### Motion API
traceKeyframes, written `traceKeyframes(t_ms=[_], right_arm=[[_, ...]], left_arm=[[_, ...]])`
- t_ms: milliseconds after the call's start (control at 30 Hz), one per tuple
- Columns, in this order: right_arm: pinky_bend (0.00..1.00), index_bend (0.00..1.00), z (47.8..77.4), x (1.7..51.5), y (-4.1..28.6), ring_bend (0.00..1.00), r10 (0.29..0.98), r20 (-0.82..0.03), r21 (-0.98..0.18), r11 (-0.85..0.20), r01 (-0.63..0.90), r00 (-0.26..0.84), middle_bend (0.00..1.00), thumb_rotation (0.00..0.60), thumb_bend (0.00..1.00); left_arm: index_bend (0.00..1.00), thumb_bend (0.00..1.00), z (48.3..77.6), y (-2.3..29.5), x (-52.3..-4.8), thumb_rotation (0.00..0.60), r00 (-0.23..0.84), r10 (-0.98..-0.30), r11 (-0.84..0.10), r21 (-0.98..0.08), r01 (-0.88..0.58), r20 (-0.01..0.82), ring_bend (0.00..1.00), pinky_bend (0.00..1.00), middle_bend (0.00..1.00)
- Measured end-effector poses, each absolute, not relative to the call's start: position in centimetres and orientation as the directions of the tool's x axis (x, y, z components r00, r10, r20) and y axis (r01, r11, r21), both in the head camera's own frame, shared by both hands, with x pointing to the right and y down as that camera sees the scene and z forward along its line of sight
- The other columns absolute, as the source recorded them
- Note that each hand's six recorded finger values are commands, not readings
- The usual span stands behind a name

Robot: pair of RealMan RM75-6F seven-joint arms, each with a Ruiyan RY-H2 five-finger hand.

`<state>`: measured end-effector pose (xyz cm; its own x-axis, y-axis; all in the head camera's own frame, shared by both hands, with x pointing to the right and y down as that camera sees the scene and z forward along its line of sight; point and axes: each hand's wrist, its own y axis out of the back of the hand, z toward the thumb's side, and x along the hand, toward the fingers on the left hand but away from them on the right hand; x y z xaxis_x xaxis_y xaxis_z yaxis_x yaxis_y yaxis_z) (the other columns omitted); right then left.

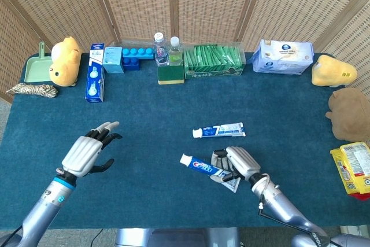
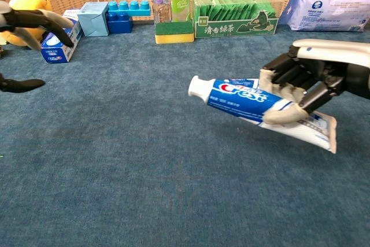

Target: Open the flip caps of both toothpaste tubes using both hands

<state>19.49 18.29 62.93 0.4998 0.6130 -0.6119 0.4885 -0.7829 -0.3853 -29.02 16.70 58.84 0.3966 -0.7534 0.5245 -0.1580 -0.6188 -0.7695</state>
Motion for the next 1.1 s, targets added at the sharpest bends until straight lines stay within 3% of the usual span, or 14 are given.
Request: traceKeyframes(t_ms=[567,1100], right_arm=[[0.74,0.91,62.7,17.1,17.7,0.67,0.674,-0.551,-0.439,-0.736,0.516,0.492,0.72,0.6,0.44],[0.74,0.91,62.3,16.5,18.0,0.67,0.69,-0.523,-0.443,-0.721,0.532,0.5,0.72,0.6,0.44]], left_arm=[[0.3,0.28,60.7,14.6,-22.1,0.599,0.481,-0.593,-0.797,-0.556,-0.235,0.646,0.07,0.25,0.08],[0.3,0.28,61.3,13.4,-17.2,0.6,0.545,-0.51,-0.856,-0.457,-0.244,0.665,0.06,0.26,0.07]])
